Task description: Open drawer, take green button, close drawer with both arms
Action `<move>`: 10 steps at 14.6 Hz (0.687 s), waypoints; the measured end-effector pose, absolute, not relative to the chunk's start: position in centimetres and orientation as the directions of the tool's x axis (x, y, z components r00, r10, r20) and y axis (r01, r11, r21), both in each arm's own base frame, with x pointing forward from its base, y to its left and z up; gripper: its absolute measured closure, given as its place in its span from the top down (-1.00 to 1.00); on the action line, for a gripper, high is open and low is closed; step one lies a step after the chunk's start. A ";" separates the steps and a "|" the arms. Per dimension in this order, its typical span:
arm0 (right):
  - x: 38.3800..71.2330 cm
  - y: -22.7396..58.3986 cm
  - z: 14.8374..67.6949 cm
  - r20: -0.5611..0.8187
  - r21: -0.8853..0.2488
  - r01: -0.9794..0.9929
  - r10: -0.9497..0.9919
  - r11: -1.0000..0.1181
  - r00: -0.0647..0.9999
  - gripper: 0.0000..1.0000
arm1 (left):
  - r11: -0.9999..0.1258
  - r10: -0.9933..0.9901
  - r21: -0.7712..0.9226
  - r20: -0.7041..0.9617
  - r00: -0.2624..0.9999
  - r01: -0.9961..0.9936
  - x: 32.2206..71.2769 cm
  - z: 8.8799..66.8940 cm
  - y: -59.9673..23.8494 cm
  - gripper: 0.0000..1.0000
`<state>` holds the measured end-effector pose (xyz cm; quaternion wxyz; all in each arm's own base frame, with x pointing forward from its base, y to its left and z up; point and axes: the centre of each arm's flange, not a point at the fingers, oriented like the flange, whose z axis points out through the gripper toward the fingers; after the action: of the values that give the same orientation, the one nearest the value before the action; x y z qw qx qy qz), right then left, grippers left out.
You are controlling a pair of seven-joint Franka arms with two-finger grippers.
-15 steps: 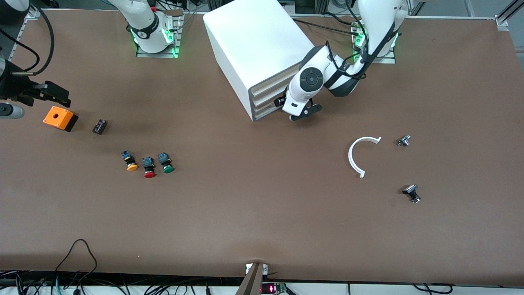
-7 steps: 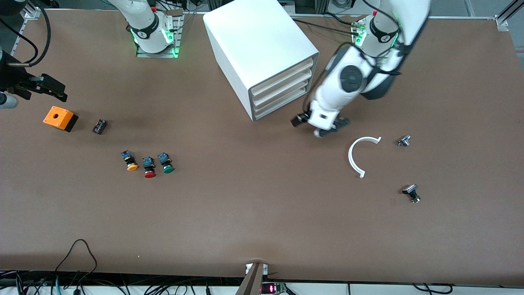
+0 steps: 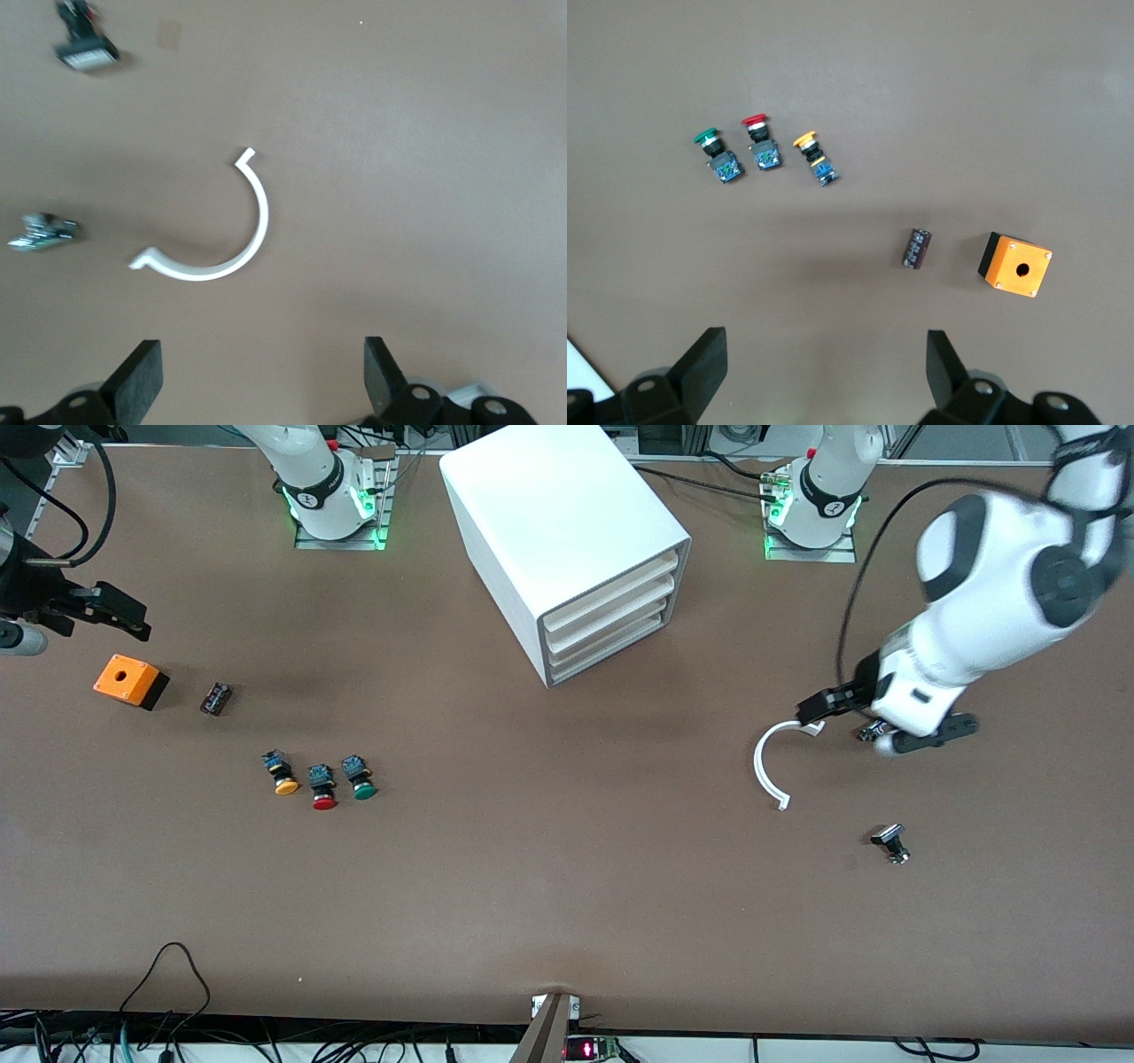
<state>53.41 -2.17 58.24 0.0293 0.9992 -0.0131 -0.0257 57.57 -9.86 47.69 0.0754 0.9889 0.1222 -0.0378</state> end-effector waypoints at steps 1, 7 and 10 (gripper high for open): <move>53.4 -1.9 58.1 -0.054 0.060 -0.020 -0.023 -0.998 0.998 0.99 | -0.976 0.179 0.112 -0.071 0.981 0.186 57.4 50.6 -8.8 1.00; 53.5 -1.7 58.1 -0.053 0.060 -0.019 -0.022 -0.998 0.998 0.99 | -0.994 0.106 -0.025 -0.026 0.994 0.105 52.8 62.1 -6.2 1.00; 53.6 -1.7 58.5 -0.039 0.060 -0.020 -0.022 -0.998 0.999 0.99 | -0.994 0.106 -0.024 -0.036 0.994 0.105 52.9 61.7 -4.9 1.00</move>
<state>53.63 -1.73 58.50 0.0298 0.9993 -0.0104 -0.0199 52.87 -4.90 61.75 -0.0111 0.9984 0.0529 -0.0186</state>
